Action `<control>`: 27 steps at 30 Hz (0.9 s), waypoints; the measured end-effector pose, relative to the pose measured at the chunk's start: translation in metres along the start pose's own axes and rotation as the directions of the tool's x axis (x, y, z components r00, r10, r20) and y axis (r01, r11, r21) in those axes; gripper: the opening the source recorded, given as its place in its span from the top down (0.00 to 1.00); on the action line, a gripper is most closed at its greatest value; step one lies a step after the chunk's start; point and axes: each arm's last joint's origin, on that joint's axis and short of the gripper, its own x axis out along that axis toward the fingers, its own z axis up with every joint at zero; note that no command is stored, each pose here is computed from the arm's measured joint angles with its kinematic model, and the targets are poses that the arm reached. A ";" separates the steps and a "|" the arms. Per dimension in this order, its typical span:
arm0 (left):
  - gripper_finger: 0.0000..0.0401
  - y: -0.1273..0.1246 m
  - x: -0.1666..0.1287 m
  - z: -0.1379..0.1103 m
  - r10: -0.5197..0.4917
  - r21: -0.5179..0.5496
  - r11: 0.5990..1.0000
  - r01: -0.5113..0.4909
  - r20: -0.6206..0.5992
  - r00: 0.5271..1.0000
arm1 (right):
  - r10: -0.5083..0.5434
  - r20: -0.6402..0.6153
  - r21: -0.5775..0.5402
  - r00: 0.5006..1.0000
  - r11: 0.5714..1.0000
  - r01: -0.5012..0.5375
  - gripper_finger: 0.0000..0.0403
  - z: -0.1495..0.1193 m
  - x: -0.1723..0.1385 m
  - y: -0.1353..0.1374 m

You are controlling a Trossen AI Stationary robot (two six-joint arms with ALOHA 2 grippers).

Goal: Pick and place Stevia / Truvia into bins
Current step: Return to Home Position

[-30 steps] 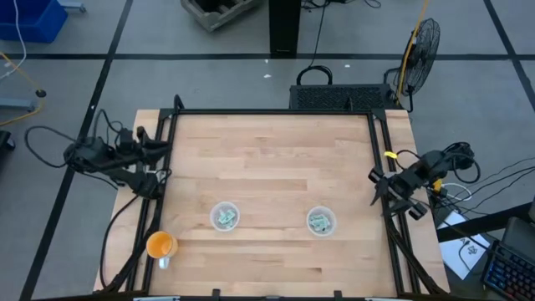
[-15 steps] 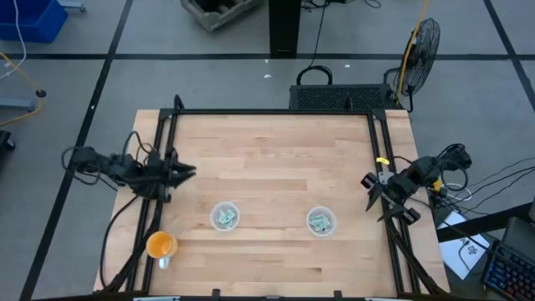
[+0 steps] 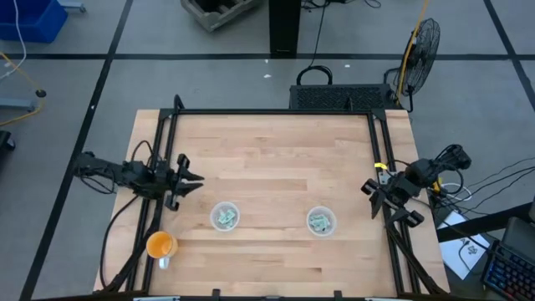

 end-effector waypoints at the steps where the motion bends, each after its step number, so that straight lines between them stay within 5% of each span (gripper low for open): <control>1: 0.77 0.001 0.000 0.001 0.009 0.002 1.000 -0.009 0.014 1.000 | -0.003 -0.003 -0.012 1.000 1.000 0.003 0.57 0.000 0.000 0.000; 6: 0.77 0.007 0.001 0.004 0.020 0.044 0.999 -0.021 0.039 0.999 | -0.030 -0.025 -0.083 0.999 0.996 0.028 0.57 -0.003 -0.001 -0.002; 14: 0.77 0.020 0.001 -0.002 0.104 0.012 0.995 -0.104 -0.021 0.994 | -0.260 -0.121 -0.068 0.958 0.965 0.253 0.57 -0.013 -0.005 -0.015; 27: 0.77 0.026 0.001 0.000 0.093 0.029 0.995 -0.093 -0.019 0.995 | -0.193 -0.064 -0.077 0.979 0.979 0.188 0.57 -0.025 -0.006 -0.018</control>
